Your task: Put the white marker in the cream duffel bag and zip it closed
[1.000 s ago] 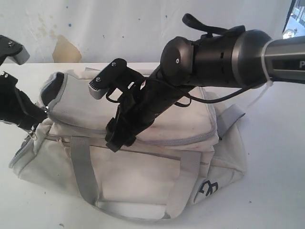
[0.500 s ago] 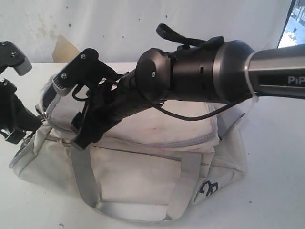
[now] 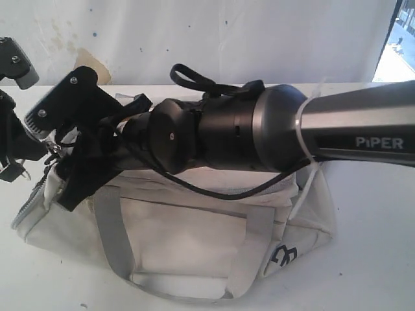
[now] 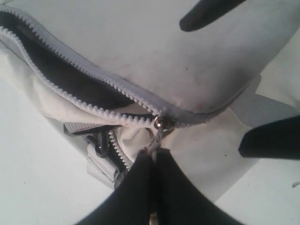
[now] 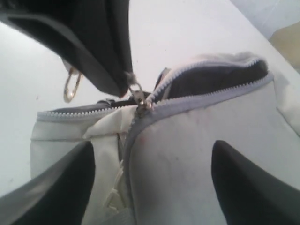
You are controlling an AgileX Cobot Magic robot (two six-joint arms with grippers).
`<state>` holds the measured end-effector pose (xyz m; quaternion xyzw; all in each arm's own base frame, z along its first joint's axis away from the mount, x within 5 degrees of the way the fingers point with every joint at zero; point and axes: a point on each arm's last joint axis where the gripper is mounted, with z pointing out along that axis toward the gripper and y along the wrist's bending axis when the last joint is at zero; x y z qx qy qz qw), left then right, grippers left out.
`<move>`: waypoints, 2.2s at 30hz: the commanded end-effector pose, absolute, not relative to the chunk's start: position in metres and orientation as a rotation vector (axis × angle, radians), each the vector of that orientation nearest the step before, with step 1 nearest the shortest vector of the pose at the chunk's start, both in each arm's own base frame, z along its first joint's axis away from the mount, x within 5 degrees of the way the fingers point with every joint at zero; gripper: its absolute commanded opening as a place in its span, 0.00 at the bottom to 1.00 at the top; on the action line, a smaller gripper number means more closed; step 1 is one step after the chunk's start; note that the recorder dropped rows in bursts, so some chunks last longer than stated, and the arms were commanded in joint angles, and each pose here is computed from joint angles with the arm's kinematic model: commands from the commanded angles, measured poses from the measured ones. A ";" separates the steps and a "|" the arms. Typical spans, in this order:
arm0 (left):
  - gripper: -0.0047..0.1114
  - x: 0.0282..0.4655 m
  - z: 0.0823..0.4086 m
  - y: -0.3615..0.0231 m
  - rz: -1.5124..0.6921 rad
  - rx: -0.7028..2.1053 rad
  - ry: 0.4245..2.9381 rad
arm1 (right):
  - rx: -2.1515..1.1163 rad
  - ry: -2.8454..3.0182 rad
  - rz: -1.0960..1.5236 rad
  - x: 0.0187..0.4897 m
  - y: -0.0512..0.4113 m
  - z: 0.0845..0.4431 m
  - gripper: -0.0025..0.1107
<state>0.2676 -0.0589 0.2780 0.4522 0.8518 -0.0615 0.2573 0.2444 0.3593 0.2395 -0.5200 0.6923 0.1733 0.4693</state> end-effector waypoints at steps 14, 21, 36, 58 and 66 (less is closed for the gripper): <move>0.04 0.268 0.283 -0.058 -0.150 1.218 2.296 | -1.248 1.654 0.408 0.238 0.378 0.218 0.51; 0.04 0.268 0.283 -0.058 -0.153 1.214 2.297 | -1.260 1.665 0.395 0.239 0.380 0.208 0.20; 0.04 0.276 0.305 -0.050 -0.092 0.949 2.422 | -1.392 1.746 0.451 0.226 0.375 0.211 0.02; 0.04 0.257 0.285 -0.071 -0.385 1.028 2.426 | -1.194 1.828 0.558 0.226 0.372 0.230 0.36; 0.04 0.245 0.291 -0.064 -0.246 1.008 2.421 | -1.201 1.834 0.560 0.226 0.372 0.229 0.13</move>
